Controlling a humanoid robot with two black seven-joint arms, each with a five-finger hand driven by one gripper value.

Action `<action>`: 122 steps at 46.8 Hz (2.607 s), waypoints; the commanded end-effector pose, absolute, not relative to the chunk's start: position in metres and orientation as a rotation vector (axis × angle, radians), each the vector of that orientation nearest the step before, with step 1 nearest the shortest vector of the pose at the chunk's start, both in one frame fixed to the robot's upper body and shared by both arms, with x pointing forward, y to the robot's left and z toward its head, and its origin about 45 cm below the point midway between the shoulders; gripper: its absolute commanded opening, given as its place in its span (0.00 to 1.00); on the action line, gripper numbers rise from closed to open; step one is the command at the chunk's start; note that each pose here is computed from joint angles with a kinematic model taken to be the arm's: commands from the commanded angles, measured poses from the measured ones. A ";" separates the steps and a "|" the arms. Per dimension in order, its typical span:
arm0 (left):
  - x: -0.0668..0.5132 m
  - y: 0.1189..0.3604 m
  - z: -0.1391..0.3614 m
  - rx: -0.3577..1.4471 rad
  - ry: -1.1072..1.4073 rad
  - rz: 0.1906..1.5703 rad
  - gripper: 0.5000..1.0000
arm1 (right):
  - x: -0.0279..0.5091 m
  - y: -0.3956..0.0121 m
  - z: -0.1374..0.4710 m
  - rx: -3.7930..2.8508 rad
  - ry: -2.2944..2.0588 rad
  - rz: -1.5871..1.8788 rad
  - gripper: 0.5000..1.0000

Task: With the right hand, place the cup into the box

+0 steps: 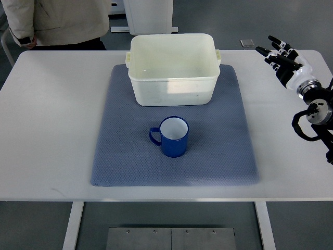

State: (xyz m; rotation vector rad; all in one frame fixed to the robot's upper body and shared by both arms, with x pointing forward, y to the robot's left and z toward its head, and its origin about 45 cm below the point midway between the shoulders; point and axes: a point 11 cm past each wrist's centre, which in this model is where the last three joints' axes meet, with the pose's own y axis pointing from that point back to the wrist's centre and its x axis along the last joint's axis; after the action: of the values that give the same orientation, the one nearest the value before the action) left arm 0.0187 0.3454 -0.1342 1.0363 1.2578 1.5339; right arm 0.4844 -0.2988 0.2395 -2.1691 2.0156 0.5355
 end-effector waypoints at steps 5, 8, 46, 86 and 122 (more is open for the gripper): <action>0.018 0.345 -0.134 1.037 1.259 1.534 1.00 | 0.485 -0.296 0.240 -2.171 2.009 0.536 1.00; 0.018 0.346 -0.134 1.037 1.259 1.536 1.00 | 0.485 -0.296 0.241 -2.171 2.008 0.536 1.00; 0.018 0.346 -0.134 1.039 1.258 1.535 1.00 | 0.489 -0.262 0.242 -2.204 1.927 0.568 1.00; 0.018 0.346 -0.134 1.039 1.258 1.535 1.00 | 0.493 -0.264 0.252 -2.204 1.925 0.537 1.00; 0.018 0.346 -0.134 1.039 1.258 1.535 1.00 | 0.501 -0.268 0.274 -2.242 1.932 0.452 1.00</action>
State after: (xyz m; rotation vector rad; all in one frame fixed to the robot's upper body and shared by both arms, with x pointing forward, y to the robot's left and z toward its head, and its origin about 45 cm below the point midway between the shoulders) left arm 0.0178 0.3456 -0.1342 1.0383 1.2587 1.5352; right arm 0.5010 -0.2657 0.2731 -2.2389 1.9239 0.4608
